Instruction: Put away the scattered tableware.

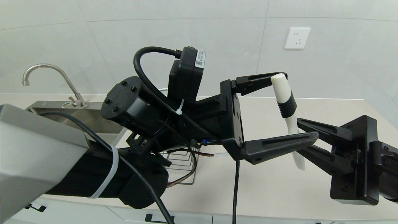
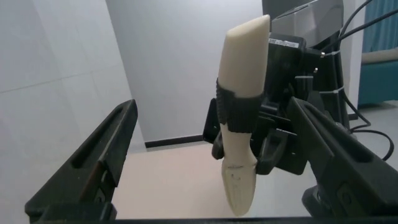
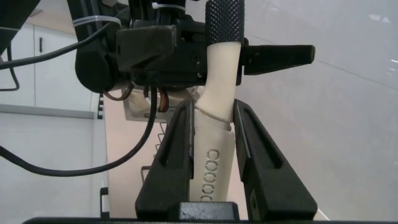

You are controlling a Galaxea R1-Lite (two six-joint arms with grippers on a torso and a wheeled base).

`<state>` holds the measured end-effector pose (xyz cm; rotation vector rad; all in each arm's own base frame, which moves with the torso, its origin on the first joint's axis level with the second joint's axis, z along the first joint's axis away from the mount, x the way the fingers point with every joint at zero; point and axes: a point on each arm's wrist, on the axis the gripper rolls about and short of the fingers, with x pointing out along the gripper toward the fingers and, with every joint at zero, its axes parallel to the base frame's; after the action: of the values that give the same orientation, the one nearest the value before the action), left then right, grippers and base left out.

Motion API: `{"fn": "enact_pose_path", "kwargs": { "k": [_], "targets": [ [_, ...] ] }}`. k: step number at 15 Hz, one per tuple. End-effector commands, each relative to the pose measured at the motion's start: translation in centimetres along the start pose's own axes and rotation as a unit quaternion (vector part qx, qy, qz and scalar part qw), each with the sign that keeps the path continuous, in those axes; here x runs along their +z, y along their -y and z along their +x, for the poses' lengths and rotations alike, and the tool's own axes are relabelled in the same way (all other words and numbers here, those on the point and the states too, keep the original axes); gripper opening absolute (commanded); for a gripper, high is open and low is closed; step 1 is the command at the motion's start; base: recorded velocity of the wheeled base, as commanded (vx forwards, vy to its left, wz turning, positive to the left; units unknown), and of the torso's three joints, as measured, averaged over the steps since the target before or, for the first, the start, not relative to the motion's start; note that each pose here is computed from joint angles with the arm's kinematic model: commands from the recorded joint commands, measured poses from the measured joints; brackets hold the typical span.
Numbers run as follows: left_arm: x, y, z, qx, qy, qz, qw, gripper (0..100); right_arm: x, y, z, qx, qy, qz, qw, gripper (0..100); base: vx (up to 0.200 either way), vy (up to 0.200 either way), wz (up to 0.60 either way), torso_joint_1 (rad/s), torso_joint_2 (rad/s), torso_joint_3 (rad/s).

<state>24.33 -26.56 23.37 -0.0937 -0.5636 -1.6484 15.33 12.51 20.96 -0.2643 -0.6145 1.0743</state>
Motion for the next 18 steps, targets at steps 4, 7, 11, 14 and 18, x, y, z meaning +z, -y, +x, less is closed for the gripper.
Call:
{"fn": "enact_pose_path", "kwargs": {
  "k": [4,7,11,14,18],
  "targets": [
    [0.4,0.4,0.4,-0.006,0.005,0.001,1.0,100,-0.2,0.0,0.1,0.001,-0.002,0.002,1.0,0,0.0,0.0,0.0,0.0,0.0,0.0],
    [0.2,0.6,0.6,0.001,0.007,-0.002,1.0,0,-0.2,0.2,0.4,0.0,0.001,-0.001,1.0,0,0.0,0.0,0.0,0.0,0.0,0.0],
    [0.3,0.6,0.6,0.003,0.008,-0.001,1.0,0,0.2,0.7,1.0,-0.005,0.013,-0.009,1.0,0,0.0,0.0,0.0,0.0,0.0,0.0],
    [0.3,0.5,0.6,0.015,0.01,-0.001,0.9998,0,-0.4,0.6,0.9,0.003,0.002,-0.002,1.0,100,0.0,0.0,0.0,0.0,0.0,0.0],
    [0.5,0.2,0.4,0.047,0.016,0.002,0.9988,0,-0.8,0.3,0.7,0.006,-0.007,-0.001,1.0,100,0.0,0.0,0.0,0.0,0.0,0.0]
  ]
}}
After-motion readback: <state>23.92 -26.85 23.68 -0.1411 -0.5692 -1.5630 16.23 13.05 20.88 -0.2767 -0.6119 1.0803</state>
